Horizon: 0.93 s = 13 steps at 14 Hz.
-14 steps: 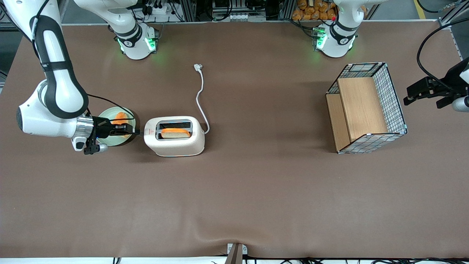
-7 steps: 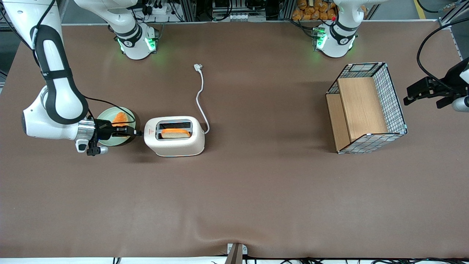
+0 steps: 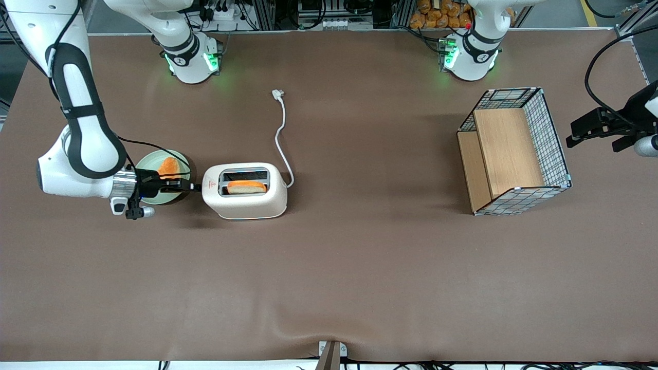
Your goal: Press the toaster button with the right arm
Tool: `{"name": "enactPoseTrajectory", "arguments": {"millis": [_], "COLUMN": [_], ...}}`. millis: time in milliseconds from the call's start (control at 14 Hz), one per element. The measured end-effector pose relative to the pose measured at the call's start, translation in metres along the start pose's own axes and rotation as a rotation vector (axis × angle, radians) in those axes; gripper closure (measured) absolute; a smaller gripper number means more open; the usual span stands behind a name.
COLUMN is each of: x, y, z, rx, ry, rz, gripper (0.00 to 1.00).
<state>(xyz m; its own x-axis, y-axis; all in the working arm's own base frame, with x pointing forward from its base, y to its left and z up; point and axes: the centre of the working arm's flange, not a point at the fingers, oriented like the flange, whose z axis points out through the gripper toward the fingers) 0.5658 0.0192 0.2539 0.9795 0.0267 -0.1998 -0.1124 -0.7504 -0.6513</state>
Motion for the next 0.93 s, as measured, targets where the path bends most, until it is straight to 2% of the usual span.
{"name": "enactPoseTrajectory", "arguments": {"millis": [286,929], "x": [0.002,0.005], "y": [0.011,0.024], "z": [0.009,0.02], "rx": [0.023,0.037], "ry": [0.0,0.001], "rz": [0.001,-0.011], "gripper": [0.99,0.99]}}
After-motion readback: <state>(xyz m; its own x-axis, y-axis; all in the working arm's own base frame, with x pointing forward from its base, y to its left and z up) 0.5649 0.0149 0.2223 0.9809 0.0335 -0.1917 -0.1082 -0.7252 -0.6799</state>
